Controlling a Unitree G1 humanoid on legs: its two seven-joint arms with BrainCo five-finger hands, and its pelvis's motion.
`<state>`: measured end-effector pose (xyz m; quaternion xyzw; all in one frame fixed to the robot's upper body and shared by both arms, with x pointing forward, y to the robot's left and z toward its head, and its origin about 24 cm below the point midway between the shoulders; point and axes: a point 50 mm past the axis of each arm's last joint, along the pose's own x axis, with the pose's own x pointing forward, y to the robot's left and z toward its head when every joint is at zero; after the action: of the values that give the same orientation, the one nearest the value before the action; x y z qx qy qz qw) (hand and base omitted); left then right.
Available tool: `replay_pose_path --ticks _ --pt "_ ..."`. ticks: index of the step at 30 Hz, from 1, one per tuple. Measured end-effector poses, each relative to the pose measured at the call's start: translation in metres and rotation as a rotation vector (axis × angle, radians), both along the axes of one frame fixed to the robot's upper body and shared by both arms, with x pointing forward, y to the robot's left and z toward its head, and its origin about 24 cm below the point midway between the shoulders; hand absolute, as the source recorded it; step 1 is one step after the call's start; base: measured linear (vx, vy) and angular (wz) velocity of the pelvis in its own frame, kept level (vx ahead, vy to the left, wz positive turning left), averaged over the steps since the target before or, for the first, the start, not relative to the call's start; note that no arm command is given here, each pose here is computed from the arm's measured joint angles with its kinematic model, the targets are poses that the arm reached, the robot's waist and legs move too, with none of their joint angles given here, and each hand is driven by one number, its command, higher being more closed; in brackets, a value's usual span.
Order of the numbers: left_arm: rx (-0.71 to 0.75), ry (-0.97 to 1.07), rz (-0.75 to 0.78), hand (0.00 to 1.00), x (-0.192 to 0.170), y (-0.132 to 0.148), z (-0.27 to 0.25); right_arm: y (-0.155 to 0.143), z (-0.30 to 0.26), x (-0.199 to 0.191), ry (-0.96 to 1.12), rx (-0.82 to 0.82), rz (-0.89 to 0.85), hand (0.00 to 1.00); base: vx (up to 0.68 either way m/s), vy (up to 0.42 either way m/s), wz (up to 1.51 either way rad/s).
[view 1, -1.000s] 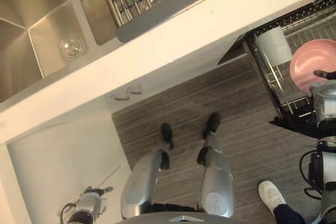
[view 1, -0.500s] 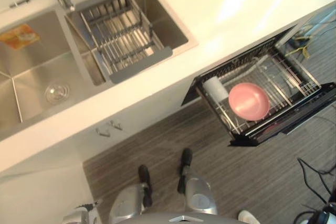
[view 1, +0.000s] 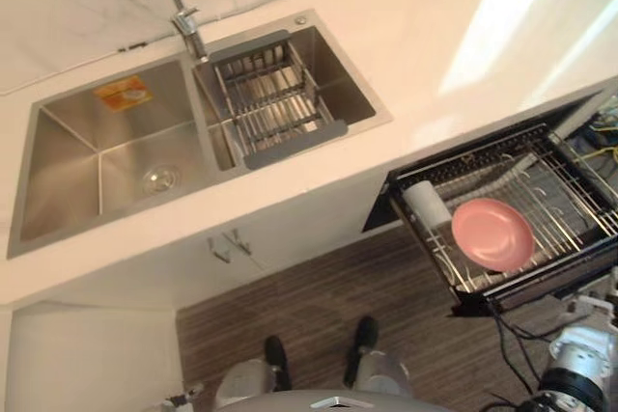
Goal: Walk over to the sink, pick up the cup, carry it to the dishwasher, place the cup inside the dishwasher, then close the dishwasher door
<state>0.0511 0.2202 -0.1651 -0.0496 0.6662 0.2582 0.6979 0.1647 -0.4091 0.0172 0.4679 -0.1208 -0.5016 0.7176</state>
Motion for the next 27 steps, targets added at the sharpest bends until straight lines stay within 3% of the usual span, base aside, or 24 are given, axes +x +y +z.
replay_pose_path --ticks 9,17,20,23,27 --pt "-0.032 0.012 -0.037 0.0 -0.003 -0.014 -0.003 0.078 -0.014 0.07 0.218 -0.097 0.463 0.0 0.04 -0.05 0.23" --pt "-0.053 0.046 -0.03 0.0 -0.018 -0.021 -0.006 0.099 0.002 0.094 0.269 -0.171 0.525 0.0 0.03 -0.051 0.18" --pt "-0.053 0.053 -0.027 0.0 -0.021 -0.021 -0.006 0.09 0.019 0.093 0.308 -0.257 0.448 0.0 0.0 0.0 0.0" --pt "-0.052 0.062 -0.013 0.0 -0.026 -0.02 -0.006 0.054 0.046 0.081 0.386 -0.377 0.286 0.0 0.0 0.009 -0.2" --pt "-0.039 0.086 -0.003 0.0 -0.036 -0.014 -0.005 -0.014 0.094 0.033 0.529 -0.54 -0.034 0.0 0.03 -0.006 -0.34"
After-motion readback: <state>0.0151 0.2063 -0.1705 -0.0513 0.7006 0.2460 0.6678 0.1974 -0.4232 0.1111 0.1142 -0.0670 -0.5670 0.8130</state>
